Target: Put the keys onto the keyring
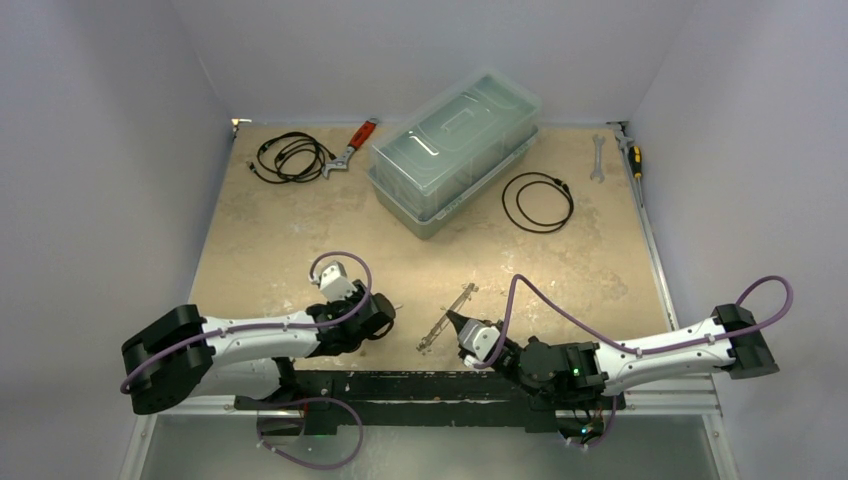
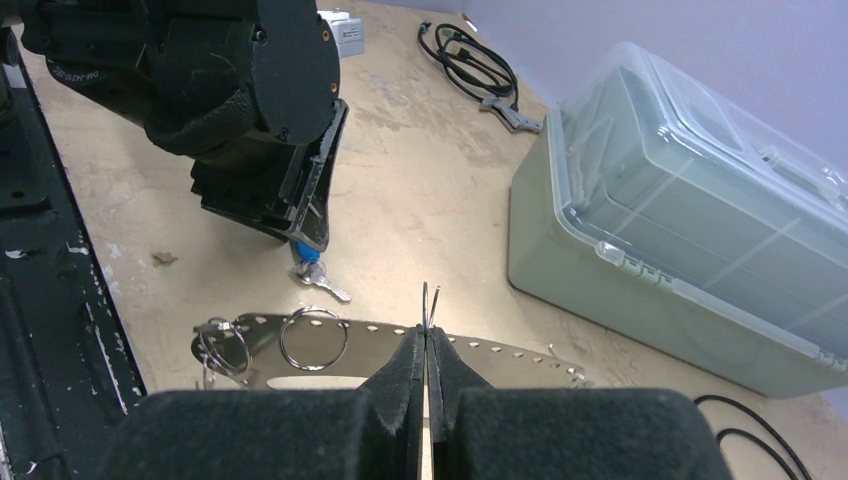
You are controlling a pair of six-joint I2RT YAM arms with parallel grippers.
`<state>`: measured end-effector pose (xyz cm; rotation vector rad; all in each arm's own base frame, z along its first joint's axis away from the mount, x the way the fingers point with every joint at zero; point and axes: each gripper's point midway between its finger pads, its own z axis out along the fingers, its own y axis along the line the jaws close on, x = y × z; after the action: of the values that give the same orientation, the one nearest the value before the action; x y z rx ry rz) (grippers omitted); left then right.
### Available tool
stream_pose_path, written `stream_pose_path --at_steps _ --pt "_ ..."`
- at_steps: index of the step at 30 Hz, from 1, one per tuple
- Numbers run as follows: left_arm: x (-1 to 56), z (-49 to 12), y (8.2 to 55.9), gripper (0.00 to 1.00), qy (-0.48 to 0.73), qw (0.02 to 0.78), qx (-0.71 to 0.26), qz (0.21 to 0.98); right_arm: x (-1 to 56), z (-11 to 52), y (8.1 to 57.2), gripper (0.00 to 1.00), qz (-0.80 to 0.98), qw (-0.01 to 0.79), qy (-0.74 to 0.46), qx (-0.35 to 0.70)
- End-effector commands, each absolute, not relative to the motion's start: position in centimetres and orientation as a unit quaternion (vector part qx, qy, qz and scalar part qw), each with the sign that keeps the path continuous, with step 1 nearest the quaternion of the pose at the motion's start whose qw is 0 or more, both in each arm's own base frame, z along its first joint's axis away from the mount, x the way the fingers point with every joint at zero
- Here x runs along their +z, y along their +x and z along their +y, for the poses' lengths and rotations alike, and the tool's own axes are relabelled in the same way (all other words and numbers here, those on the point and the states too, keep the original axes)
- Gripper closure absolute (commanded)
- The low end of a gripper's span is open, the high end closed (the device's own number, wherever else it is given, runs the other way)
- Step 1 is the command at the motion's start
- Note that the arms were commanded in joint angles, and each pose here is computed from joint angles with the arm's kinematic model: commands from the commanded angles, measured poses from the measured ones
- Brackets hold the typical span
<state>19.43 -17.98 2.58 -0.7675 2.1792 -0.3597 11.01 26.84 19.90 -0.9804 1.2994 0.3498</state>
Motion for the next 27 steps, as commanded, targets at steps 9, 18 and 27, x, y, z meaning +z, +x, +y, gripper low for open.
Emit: stream_pose_path --at_steps 9,18,27 --pt "2.2 -16.4 20.5 0.99 -0.332 0.432 -0.142 0.826 23.1 27.4 10.9 1.00 0.578 0.689 -0.395 0.191" --pt "5.9 -15.7 21.7 1.00 -0.302 0.486 -0.145 0.807 23.1 27.4 10.9 1.00 0.579 0.689 -0.394 0.189" --pt "7.7 -16.9 21.6 0.81 -0.228 0.474 -0.107 0.844 23.0 27.4 10.9 1.00 0.579 0.688 -0.395 0.188"
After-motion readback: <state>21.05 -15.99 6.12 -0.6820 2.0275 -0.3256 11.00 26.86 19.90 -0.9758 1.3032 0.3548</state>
